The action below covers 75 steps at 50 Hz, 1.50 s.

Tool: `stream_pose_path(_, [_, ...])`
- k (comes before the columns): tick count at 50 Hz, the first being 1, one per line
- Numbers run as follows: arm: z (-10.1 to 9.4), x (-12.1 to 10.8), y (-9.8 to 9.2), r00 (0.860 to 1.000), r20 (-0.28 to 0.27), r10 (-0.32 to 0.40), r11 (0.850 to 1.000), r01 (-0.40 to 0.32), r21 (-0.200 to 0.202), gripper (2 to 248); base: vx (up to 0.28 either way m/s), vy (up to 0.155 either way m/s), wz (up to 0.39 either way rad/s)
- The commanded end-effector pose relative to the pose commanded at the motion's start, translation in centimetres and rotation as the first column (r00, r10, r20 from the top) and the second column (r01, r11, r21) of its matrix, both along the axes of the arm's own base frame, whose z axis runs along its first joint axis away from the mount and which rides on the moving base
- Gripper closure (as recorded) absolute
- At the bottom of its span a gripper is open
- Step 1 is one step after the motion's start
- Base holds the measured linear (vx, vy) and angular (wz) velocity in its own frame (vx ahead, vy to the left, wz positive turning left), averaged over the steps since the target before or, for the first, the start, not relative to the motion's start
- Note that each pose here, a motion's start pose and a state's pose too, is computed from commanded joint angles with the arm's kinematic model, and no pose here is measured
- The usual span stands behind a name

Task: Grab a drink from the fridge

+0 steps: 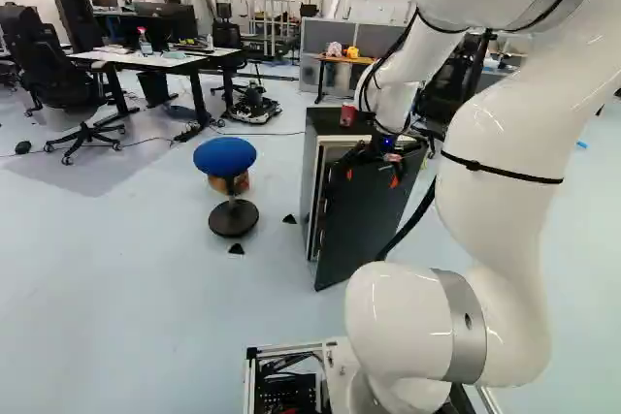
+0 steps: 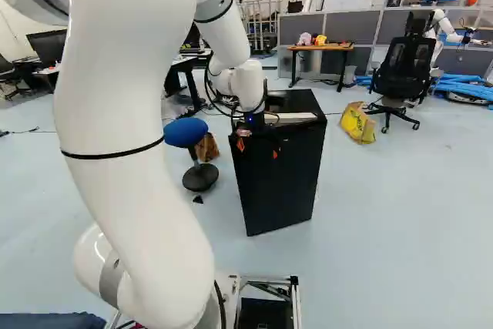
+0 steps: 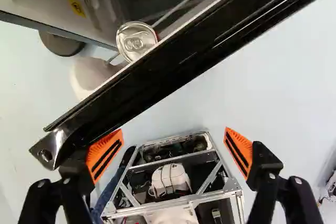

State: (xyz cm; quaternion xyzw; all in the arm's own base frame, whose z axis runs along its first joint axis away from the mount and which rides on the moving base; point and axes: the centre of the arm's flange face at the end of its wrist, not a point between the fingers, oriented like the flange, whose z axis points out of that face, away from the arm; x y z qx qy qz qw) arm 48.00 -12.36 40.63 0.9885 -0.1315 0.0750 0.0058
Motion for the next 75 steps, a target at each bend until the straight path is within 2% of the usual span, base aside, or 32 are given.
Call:
stream_pose_path(23, [0.3,1.7,1.6,0.990,0.121,0.069,0.997,-0.063,-0.052,3,0.000,0.000,0.000])
stream_pose_path(48, [0.7,3.1,2.5,0.961,0.247,0.128,0.989,-0.104,-0.108,3,0.000,0.000,0.000])
stream_pose_path(75, [0.3,3.3,2.5,0.961,0.244,0.131,0.988,-0.107,-0.108,3,0.000,0.000,0.000])
